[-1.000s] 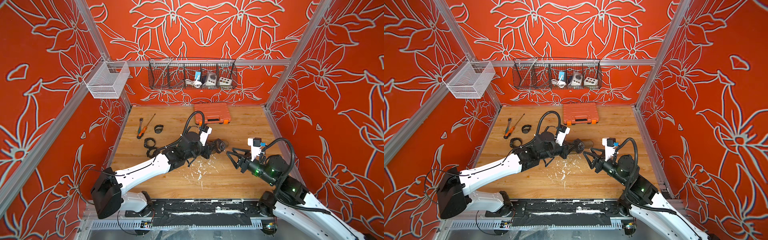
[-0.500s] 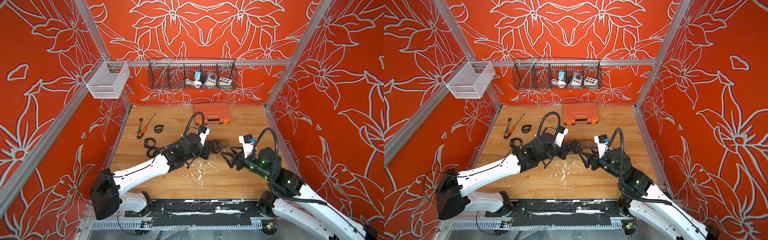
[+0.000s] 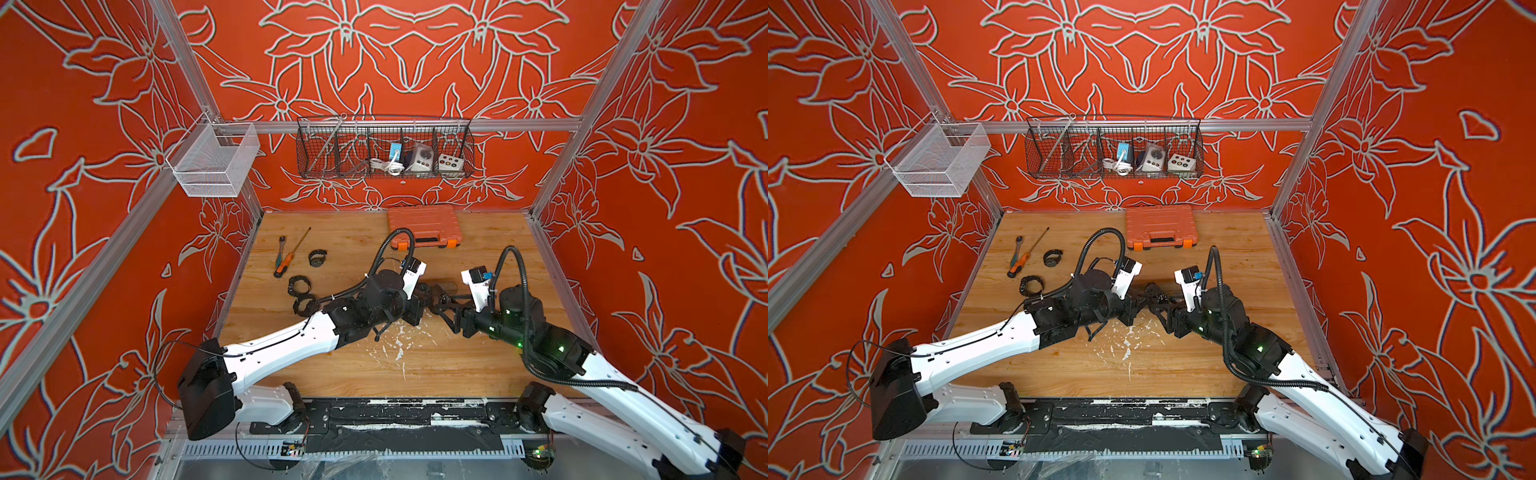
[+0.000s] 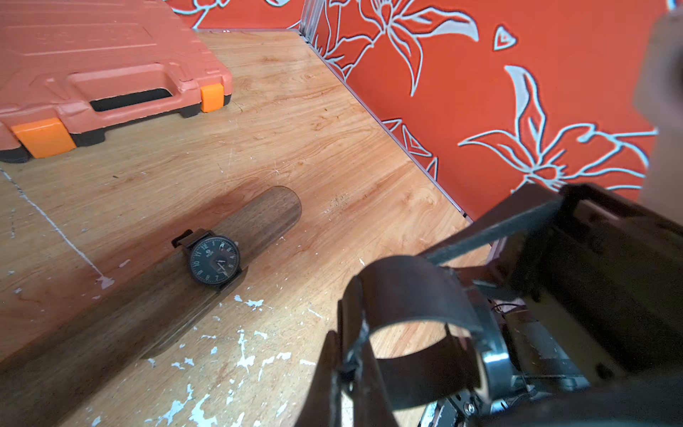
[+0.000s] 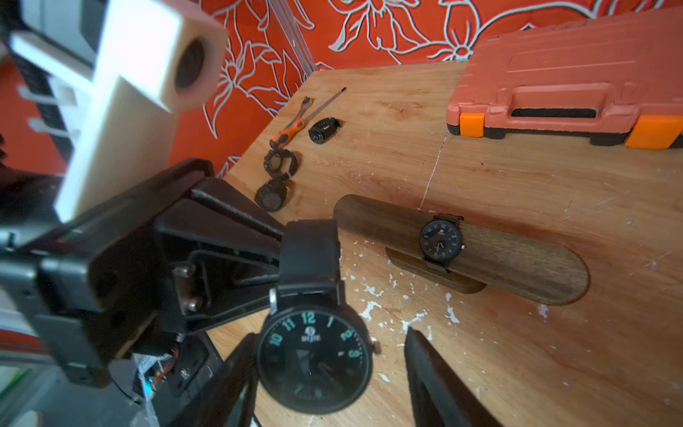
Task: Place watch on stand
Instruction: Pick up the watch at the center of the board.
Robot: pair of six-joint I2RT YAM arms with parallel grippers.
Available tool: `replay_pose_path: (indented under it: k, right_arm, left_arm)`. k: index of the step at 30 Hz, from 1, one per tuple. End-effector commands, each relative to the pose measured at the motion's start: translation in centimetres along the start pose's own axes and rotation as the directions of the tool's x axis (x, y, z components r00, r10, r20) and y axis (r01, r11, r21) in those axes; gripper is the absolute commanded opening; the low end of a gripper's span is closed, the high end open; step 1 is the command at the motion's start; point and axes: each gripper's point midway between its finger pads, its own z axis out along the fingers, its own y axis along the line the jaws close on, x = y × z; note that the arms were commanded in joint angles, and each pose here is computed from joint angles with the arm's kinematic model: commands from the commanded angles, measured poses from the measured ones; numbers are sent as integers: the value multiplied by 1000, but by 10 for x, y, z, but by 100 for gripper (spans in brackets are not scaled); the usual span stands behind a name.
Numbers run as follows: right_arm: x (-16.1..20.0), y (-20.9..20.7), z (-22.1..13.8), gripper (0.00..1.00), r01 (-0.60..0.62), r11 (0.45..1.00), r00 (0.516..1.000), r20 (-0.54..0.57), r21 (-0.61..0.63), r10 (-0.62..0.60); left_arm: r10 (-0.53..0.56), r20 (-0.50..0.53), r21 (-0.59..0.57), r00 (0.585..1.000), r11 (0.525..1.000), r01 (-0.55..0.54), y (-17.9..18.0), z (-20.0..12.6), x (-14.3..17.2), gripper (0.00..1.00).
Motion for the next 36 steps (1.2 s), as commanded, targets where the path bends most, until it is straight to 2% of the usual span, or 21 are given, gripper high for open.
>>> replay_pose_path:
  k: [1,6,10,13,16,21,24,31,36]
  right_arm:
    - [-14,6,-8,57,27,1000,999,21,5,-27]
    - [-17,4,-11,55,47,999,999,24,23,-48]
    - [-14,1,-8,62,44,999,999,14,32,-44]
    - [-13,2,-7,62,38,999,999,12,25,-38]
    - [-12,3,-6,58,37,999,999,6,21,-37]
    - [-12,7,-6,46,43,999,999,-1,-1,-43]
    - [-13,9,-6,43,43,999,999,-1,-10,-43]
    - [-13,16,-8,44,36,998,999,5,-46,-35]
    - [-11,12,-10,55,31,999,1000,4,-30,-31]
  left_arm:
    - [25,21,33,999,999,-26,-12,-5,-11,0]
    - [31,18,35,999,999,-32,-15,-2,-10,0]
    - [34,17,36,999,999,-35,-15,-2,-9,0]
    - [39,14,34,999,999,-39,-15,-2,-10,0]
    - [37,16,36,999,999,-38,-16,-2,-10,0]
    - [39,8,34,999,999,-39,-15,-1,-8,0]
    - [39,9,31,999,999,-39,-15,0,-8,0]
    - [33,-1,17,999,999,-33,-12,3,-7,0]
    - [37,4,20,999,999,-37,-13,2,-8,0]
